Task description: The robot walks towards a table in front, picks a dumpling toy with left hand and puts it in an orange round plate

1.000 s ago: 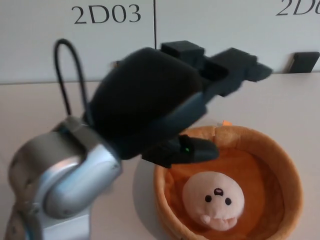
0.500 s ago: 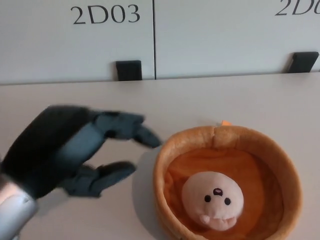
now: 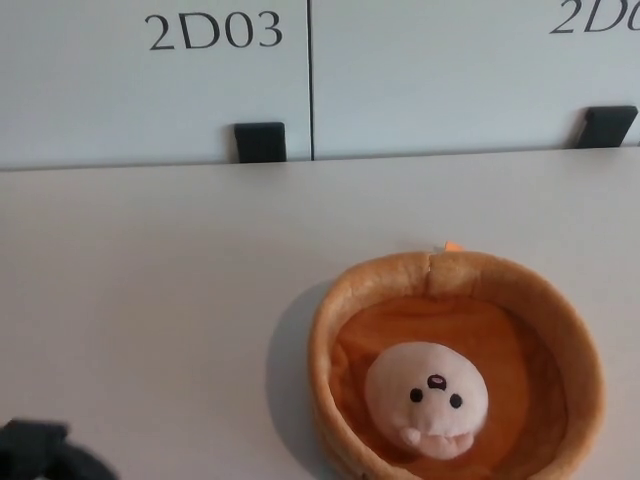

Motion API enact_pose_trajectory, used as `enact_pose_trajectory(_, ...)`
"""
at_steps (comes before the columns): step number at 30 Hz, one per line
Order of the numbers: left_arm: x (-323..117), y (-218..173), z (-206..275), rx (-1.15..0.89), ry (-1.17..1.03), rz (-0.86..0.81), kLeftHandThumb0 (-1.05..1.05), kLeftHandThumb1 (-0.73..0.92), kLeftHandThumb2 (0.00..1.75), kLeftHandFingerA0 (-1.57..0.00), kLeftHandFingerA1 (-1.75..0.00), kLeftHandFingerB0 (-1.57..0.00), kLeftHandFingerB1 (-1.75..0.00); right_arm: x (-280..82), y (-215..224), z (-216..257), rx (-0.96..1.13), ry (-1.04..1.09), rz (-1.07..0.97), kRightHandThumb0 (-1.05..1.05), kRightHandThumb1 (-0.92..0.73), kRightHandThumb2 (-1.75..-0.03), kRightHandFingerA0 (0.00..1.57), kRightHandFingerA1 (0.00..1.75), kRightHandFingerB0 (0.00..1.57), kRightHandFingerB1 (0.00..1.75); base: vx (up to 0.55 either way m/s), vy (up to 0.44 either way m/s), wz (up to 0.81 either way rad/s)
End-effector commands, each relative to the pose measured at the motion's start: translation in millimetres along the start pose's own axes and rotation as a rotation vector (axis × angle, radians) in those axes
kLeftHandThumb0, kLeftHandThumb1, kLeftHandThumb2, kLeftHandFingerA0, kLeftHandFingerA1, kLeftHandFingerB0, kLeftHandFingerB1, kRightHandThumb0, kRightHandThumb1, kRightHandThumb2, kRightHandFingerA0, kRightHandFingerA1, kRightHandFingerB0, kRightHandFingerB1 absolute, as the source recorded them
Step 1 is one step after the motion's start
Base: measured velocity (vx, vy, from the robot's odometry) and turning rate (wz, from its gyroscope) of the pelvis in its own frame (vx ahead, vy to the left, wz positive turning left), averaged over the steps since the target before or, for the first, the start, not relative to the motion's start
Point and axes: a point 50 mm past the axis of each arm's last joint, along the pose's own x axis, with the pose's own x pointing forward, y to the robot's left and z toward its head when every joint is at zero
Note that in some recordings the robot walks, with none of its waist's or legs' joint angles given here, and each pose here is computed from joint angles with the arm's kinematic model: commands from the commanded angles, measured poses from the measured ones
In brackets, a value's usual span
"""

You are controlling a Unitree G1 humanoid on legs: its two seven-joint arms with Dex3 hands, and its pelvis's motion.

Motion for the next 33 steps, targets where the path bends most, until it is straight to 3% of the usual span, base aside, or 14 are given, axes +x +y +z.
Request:
enact_pose_trajectory(1, -124, 32, -22, 0.068, -0.073, -0.563, -0.5, 0.58, 0.58, -0.87, -0.47, -0.79, -0.44, -9, 6, -35, 0.027, 0.077, 0.002, -0.2, -0.63, -0.58, 0.59, 0.48, 0.28, 0.35, 0.0, 0.0, 0.0)
enact_pose_trajectory(3, -126, 33, -27, 0.09, 0.02, -0.629, -0.59, 0.45, 0.84, -0.76, -0.61, -0.69, -0.57, -10, 6, -36, 0.022, 0.075, 0.003, -0.23, -0.62, -0.58, 0.6, 0.5, 0.28, 0.36, 0.0, 0.0, 0.0)
enact_pose_trajectory(6, -129, 34, -35, 0.111, 0.126, -0.682, -0.46, 0.55, 0.59, -0.76, -0.44, -0.78, -0.45, -11, 5, -37, 0.019, 0.077, 0.005, -0.22, -0.63, -0.58, 0.6, 0.5, 0.28, 0.35, 0.0, 0.0, 0.0)
enact_pose_trajectory(17, -124, -7, -109, 0.031, 0.349, -0.51, -0.47, 0.65, 0.6, -0.85, -0.47, -0.77, -0.44, -15, 10, -49, 0.052, 0.113, 0.01, -0.19, -0.63, -0.58, 0.61, 0.51, 0.29, 0.36, 0.0, 0.0, 0.0)
enact_pose_trajectory(18, -123, -15, -120, 0.016, 0.364, -0.493, -0.49, 0.66, 0.61, -0.82, -0.46, -0.76, -0.43, -15, 12, -50, 0.053, 0.119, 0.014, -0.17, -0.47, -0.94, 0.56, 0.71, 0.16, 0.51, 0.0, 0.0, 0.0)
enact_pose_trajectory(20, -122, -19, -126, 0.012, 0.373, -0.483, -0.49, 0.66, 0.61, -0.82, -0.46, -0.76, -0.43, -15, 13, -50, 0.054, 0.12, 0.016, -0.17, -0.47, -0.94, 0.56, 0.71, 0.16, 0.51, 0.0, 0.0, 0.0)
enact_pose_trajectory(22, -116, -31, -142, -0.009, 0.413, -0.472, -0.53, 0.68, 0.61, -0.77, -0.45, -0.73, -0.43, -16, 13, -50, 0.041, 0.124, 0.01, -0.21, -0.64, -0.58, 0.61, 0.52, 0.3, 0.36, 0.0, 0.0, 0.0)
enact_pose_trajectory(24, -110, -41, -153, -0.032, 0.486, -0.492, -0.56, 0.7, 0.62, -0.78, -0.46, -0.68, -0.42, -14, 14, -52, 0.04, 0.129, 0.006, -0.21, -0.63, -0.58, 0.61, 0.54, 0.29, 0.36, 0.0, 0.0, 0.0)
enact_pose_trajectory(26, -96, -57, -178, -0.055, 0.604, -0.533, -0.58, 0.59, 0.93, -0.81, -0.66, -0.53, -0.54, -12, 14, -51, 0.053, 0.125, 0.012, -0.16, -0.47, -0.94, 0.58, 0.72, 0.15, 0.51, 0.0, 0.0, 0.0)
enact_pose_trajectory(27, -83, -72, -203, -0.065, 0.708, -0.557, -0.47, 0.71, 0.61, -0.78, -0.48, -0.58, -0.4, -10, 14, -49, 0.046, 0.121, 0.007, -0.16, -0.45, -0.93, 0.58, 0.72, 0.17, 0.51, 0.0, 0.0, 0.0)
enact_pose_trajectory(28, -76, -79, -213, -0.086, 0.764, -0.546, -0.46, 0.52, 0.91, -0.76, -0.67, -0.37, -0.5, -9, 13, -47, 0.044, 0.116, 0.006, -0.2, -0.62, -0.58, 0.61, 0.53, 0.29, 0.36, 0.0, 0.0, 0.0)
enact_pose_trajectory(31, -64, -87, -223, -0.112, 0.837, -0.514, -0.48, 0.51, 0.91, -0.83, -0.69, -0.29, -0.48, -7, 12, -43, 0.047, 0.103, 0.003, -0.22, -0.62, -0.58, 0.61, 0.52, 0.29, 0.36, 0.0, 0.0, 0.0)
enact_pose_trajectory(32, -52, -92, -226, -0.175, 0.853, -0.474, -0.45, 0.68, 0.6, -0.85, -0.55, -0.29, -0.33, -6, 11, -41, 0.048, 0.095, -0.001, -0.17, -0.45, -0.93, 0.56, 0.7, 0.16, 0.51, 0.0, 0.0, 0.0)
enact_pose_trajectory(33, -39, -97, -226, -0.198, 0.847, -0.46, -0.49, 0.51, 0.93, -0.71, -0.66, -0.2, -0.46, -5, 11, -40, 0.046, 0.094, 0.0, -0.16, -0.46, -0.93, 0.57, 0.7, 0.14, 0.5, 0.0, 0.0, 0.0)
